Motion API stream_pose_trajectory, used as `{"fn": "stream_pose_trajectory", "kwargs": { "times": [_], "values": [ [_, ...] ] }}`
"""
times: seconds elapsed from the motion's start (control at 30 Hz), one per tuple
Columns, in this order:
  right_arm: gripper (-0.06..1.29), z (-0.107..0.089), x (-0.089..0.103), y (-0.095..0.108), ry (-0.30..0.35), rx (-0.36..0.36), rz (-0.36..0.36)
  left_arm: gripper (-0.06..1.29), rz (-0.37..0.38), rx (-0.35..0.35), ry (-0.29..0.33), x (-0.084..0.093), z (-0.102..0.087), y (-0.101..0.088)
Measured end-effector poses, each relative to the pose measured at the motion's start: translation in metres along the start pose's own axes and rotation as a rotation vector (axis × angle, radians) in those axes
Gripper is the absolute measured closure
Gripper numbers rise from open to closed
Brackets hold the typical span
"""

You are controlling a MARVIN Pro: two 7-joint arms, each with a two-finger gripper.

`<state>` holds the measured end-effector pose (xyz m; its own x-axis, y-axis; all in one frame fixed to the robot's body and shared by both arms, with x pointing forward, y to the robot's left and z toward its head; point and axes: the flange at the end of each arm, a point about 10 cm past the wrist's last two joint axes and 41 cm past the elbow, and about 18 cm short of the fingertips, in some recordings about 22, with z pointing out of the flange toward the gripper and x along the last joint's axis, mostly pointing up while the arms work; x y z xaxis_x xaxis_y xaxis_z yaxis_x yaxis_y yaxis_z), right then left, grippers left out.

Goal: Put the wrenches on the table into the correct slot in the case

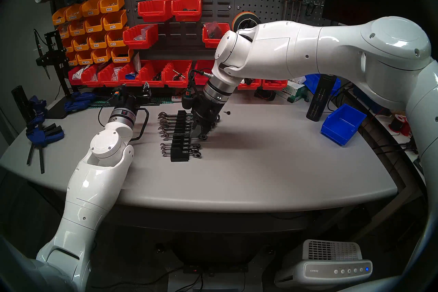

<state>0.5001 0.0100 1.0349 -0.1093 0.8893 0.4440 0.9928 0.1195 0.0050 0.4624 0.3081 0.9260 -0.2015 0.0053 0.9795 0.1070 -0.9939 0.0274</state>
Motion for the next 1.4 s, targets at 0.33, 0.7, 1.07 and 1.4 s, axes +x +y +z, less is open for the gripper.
{"fn": "stream_pose_trajectory", "kwargs": {
  "times": [0.33, 0.7, 1.07, 1.4],
  "values": [
    [1.04, -0.003, 0.001, 0.000, 0.002, 0.000, 0.000, 0.00, 0.000, 0.000, 0.000, 0.000, 0.000, 0.000],
    [1.06, -0.003, 0.001, -0.001, 0.002, -0.015, -0.004, 0.00, 0.000, 0.000, 0.000, 0.000, 0.000, 0.000],
    [1.07, -0.009, 0.006, -0.011, 0.010, -0.017, -0.012, 0.00, 0.000, 0.000, 0.000, 0.000, 0.000, 0.000],
    [1.17, -0.020, 0.000, -0.025, 0.008, -0.032, 0.005, 0.00, 0.000, 0.000, -0.001, 0.000, 0.000, 0.000]
  ]
}}
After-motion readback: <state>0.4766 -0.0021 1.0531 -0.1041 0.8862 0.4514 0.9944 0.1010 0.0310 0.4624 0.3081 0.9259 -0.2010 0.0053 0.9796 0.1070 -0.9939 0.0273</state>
